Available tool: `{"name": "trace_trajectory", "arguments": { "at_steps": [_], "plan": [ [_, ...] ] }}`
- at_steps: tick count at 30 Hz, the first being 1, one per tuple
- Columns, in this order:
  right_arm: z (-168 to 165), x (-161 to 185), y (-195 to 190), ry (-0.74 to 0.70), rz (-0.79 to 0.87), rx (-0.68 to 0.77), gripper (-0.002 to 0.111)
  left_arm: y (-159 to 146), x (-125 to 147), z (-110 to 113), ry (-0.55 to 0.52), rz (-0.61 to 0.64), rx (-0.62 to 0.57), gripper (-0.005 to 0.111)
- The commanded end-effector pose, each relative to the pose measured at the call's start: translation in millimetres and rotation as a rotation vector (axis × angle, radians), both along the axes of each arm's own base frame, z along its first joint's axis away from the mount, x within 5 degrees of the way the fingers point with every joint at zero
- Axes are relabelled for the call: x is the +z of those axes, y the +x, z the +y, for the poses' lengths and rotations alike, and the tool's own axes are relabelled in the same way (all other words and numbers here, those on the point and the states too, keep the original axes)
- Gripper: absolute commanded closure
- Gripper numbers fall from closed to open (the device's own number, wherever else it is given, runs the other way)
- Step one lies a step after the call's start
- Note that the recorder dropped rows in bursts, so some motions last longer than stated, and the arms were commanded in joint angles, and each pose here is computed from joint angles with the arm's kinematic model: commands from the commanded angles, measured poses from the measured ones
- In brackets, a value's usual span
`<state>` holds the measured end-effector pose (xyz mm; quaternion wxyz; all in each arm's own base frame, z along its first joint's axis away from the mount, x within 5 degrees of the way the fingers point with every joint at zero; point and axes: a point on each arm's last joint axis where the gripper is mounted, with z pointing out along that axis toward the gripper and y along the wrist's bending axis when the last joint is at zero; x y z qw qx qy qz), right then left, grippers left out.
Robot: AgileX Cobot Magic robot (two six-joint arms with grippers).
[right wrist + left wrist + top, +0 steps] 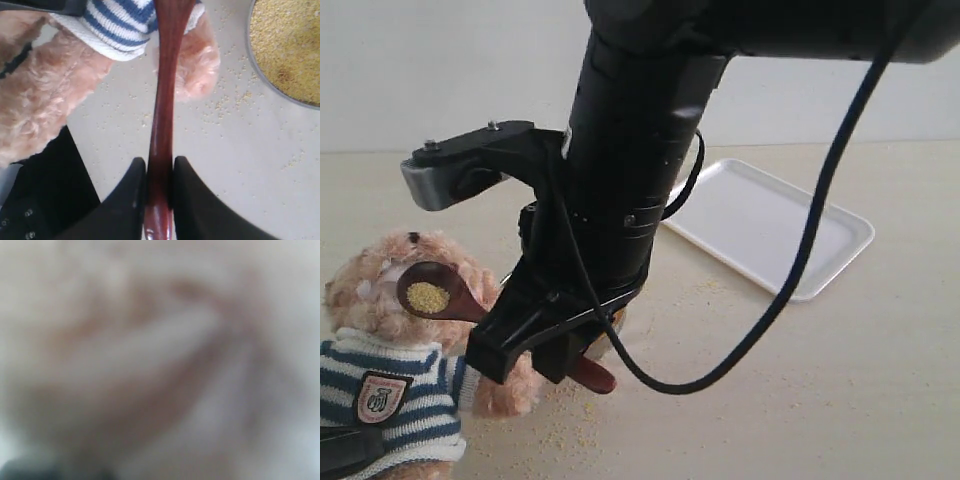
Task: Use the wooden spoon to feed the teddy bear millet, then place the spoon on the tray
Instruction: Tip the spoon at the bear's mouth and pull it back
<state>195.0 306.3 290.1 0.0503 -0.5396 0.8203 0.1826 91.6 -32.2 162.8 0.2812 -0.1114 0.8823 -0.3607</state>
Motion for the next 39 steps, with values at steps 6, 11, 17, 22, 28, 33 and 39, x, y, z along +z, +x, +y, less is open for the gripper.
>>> {"name": "trace_trajectory", "arguments": {
  "at_steps": [6,11,17,22,28,33,39],
  "plan": [
    [13,-7,5,-0.025,-0.090,0.024,0.107,0,2,-1,-0.014,-0.016,0.002,0.102],
    [19,-13,3,-0.046,-0.152,0.055,0.107,0,2,-1,-0.014,-0.016,0.002,0.102],
    [24,-14,2,-0.148,-0.351,0.109,0.107,0,2,-1,-0.014,-0.016,0.002,0.102],
    [37,-10,-12,-0.203,-0.556,0.199,0.107,0,2,-1,-0.014,-0.016,0.002,0.102],
    [48,-4,-30,-0.259,-0.731,0.252,0.107,0,2,-1,-0.014,-0.016,0.002,0.102],
    [49,0,-37,-0.318,-0.827,0.256,0.107,0,2,-1,-0.014,-0.016,0.002,0.102],
    [48,2,-43,-0.361,-0.857,0.268,0.107,0,2,-1,-0.014,-0.016,0.002,0.102]
  ]
}}
